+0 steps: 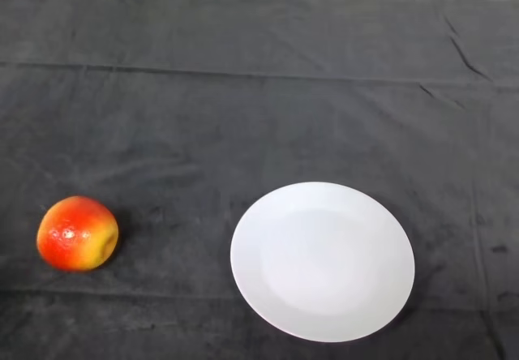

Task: Move the apple to the plate

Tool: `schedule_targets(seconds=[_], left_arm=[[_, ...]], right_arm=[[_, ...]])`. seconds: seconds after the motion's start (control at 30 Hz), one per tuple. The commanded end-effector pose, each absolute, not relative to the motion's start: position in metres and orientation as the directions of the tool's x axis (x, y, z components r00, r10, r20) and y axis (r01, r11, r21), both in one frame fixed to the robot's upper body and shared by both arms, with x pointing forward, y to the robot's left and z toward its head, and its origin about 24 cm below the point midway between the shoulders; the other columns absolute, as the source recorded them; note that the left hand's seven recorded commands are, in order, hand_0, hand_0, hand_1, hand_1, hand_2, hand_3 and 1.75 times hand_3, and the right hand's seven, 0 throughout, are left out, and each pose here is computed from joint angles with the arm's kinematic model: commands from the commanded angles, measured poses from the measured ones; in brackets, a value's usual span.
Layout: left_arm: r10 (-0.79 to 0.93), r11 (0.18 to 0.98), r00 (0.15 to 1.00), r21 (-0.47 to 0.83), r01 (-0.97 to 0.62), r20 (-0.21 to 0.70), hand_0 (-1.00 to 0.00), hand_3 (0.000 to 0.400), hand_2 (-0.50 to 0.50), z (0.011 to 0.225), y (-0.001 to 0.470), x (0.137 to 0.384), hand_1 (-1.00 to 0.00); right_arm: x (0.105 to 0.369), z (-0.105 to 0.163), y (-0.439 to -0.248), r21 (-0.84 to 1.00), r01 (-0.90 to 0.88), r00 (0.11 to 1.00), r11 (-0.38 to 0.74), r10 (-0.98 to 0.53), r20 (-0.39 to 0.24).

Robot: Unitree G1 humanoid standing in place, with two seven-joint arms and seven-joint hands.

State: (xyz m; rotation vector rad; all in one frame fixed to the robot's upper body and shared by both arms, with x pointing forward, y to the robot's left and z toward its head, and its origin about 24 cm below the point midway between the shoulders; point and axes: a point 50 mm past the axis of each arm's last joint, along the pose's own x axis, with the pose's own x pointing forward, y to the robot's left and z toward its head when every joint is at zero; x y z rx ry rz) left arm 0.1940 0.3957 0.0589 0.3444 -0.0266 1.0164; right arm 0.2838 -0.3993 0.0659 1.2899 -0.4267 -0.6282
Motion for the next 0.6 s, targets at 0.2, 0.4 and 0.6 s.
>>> schedule_targets(seconds=[0.2, 0.4, 0.6], left_arm=[[0.754, 0.544, 0.62, 0.323, -0.774, 0.216, 0.0, 0.0, 0.0, 0.075, 0.364, 0.209, 0.0], [0.682, 0.61, 0.696, 0.35, -0.711, 0.225, 0.0, 0.0, 0.0, 0.087, 0.334, 0.221, 0.0], [0.604, 0.67, 0.766, 0.381, -0.638, 0.219, 0.0, 0.0, 0.0, 0.092, 0.307, 0.23, 0.0]], right_arm=[[0.285, 0.077, -0.405, 0.975, 0.159, 0.749, 0.157, -0.663, -0.015], [0.285, 0.077, -0.405, 0.974, 0.16, 0.749, 0.158, -0.663, -0.016], [0.285, 0.077, -0.405, 0.974, 0.162, 0.749, 0.16, -0.662, -0.016]])
